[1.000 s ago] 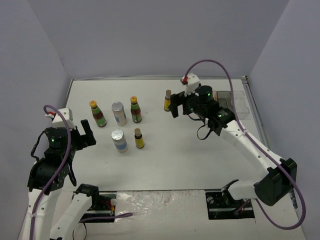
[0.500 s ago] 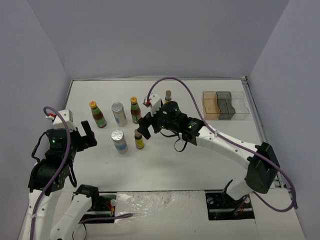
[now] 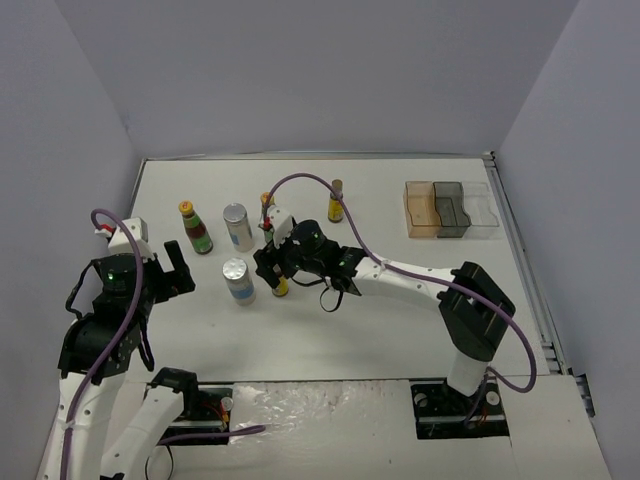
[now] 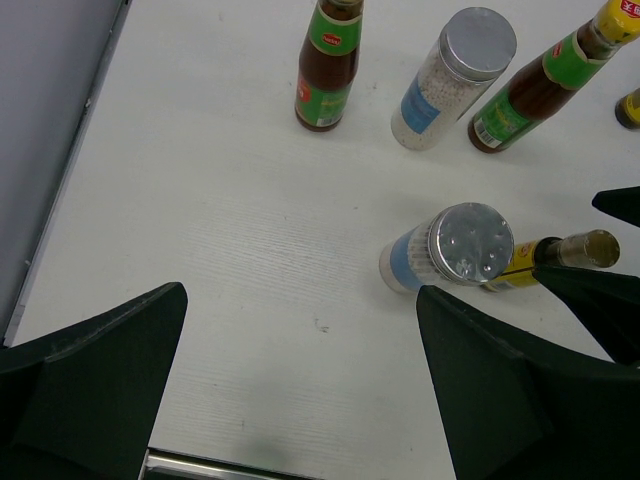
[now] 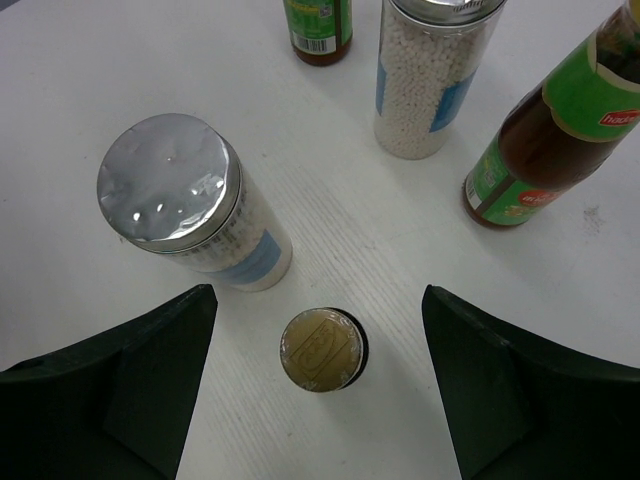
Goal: Organize the condiment bottles
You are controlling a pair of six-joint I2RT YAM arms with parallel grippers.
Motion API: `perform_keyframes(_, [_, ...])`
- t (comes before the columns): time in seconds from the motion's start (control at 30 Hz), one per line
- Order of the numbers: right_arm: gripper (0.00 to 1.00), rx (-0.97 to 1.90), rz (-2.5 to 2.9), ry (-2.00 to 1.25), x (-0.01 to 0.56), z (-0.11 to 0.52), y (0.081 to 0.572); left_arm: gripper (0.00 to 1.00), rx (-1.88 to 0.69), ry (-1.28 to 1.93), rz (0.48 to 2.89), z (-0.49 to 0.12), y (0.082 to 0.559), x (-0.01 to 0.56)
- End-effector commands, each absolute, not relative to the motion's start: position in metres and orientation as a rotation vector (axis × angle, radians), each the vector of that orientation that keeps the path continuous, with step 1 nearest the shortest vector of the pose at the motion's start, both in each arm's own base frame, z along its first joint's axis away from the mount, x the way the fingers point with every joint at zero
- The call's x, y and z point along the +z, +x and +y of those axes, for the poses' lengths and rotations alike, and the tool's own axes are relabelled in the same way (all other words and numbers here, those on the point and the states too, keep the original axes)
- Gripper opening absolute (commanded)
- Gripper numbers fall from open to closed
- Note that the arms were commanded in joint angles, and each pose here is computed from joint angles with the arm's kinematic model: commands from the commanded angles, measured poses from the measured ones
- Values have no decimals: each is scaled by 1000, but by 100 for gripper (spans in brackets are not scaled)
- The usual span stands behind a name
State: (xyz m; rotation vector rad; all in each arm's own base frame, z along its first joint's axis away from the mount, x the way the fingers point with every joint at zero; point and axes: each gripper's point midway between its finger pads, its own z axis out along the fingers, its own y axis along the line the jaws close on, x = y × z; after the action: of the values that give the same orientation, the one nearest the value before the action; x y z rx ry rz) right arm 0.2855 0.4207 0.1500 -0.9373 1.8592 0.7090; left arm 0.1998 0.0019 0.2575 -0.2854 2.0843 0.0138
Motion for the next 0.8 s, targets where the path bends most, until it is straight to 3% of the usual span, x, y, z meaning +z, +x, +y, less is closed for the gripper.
perform_keyframes(0.0, [76,738,1761,-869,171,438,301,97,5,-300,2011,3,205,284])
perform_keyframes(0.17, [63,736,1786,-872,155,439,302,97,17,-294,2010,5,205,287])
perform_keyframes(0.57, [5,613,1761,-781,181,397,314,97,8,-283,2009,2,210,289])
perform_keyframes(0.77, [0,516,1746,-628,228,330,339,97,-15,-275,1997,-1,212,290])
